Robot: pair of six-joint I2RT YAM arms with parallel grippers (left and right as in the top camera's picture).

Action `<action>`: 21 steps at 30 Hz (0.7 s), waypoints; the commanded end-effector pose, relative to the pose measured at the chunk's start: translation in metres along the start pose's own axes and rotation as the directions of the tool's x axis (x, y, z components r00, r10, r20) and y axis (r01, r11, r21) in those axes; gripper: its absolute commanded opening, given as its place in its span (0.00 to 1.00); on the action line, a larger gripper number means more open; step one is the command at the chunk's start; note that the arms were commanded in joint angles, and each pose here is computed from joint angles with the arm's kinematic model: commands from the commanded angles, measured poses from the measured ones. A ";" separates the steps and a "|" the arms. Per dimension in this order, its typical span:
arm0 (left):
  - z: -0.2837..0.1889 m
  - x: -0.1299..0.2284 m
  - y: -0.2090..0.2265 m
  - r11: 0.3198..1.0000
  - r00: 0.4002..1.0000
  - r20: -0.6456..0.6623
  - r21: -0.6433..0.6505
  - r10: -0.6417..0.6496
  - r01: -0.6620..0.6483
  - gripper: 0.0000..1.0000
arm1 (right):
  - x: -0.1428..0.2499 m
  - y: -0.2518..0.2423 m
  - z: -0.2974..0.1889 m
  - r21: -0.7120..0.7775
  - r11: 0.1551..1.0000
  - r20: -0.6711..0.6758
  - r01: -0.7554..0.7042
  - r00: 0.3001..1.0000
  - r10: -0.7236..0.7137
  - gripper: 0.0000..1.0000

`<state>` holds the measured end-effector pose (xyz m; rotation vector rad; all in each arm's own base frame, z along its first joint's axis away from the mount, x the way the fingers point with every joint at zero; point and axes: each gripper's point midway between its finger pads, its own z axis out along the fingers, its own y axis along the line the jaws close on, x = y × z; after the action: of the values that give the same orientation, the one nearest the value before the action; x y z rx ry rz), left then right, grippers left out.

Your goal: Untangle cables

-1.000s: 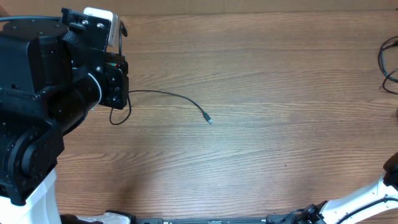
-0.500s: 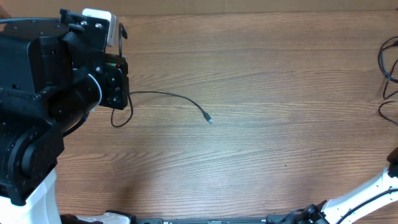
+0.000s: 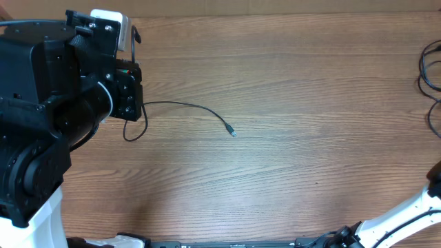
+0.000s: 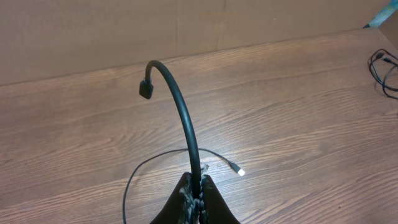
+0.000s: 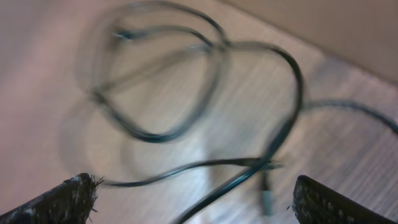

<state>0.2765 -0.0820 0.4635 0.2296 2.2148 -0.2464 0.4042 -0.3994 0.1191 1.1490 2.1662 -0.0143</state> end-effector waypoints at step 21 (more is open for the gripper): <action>0.129 -0.100 -0.097 0.871 0.978 0.207 0.473 0.036 -0.132 0.04 | 0.017 0.325 -0.418 -0.471 0.643 0.528 0.604 0.777 -0.342 1.00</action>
<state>0.3939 -0.1581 0.4962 0.3788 1.9276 -0.5090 0.4428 -0.0820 0.4627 0.2493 1.9436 0.2621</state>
